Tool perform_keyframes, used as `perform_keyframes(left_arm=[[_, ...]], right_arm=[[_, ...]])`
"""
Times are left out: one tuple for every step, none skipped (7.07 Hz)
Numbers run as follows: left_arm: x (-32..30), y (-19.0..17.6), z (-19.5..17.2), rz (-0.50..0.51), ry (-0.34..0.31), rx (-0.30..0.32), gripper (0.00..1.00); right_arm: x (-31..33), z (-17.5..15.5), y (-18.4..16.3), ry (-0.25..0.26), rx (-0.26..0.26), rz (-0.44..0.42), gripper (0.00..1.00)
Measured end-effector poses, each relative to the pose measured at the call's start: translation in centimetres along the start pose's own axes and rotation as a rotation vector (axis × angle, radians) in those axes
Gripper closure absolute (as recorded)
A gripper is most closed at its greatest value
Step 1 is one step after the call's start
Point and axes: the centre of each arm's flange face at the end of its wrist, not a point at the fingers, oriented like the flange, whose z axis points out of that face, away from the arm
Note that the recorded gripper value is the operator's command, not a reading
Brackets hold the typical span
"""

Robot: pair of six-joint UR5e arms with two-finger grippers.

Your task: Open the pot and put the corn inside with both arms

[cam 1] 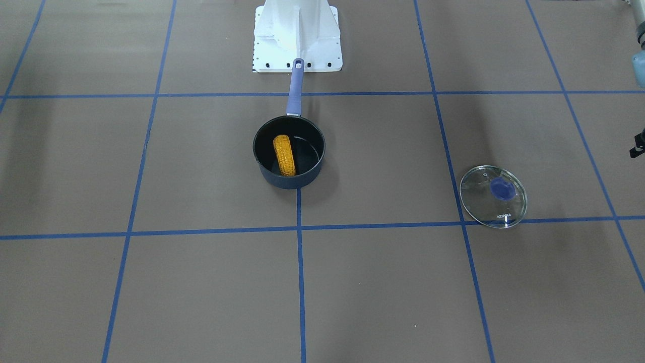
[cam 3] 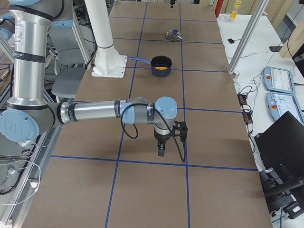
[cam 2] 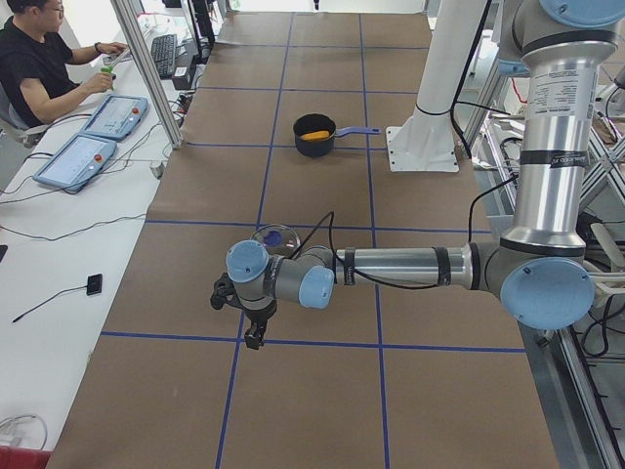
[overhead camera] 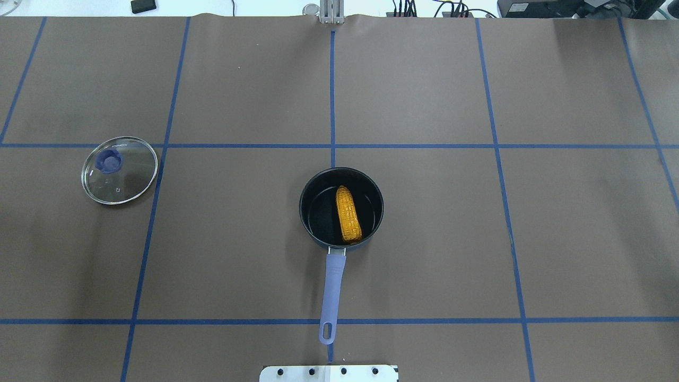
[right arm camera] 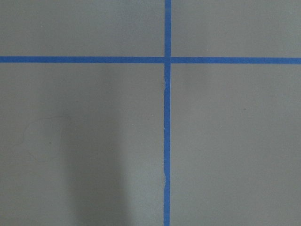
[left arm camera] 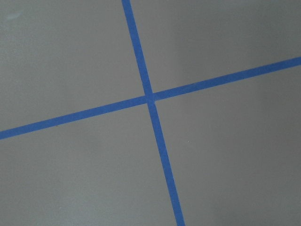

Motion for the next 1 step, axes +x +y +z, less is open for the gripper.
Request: perform_keyframes(left_arm=[[-0.20,0.02,-0.30,-0.004,-0.002,0.006,0.00]], right_arm=[[-0.04,-0.04,-0.03,0.000,0.001,-0.001,0.00]])
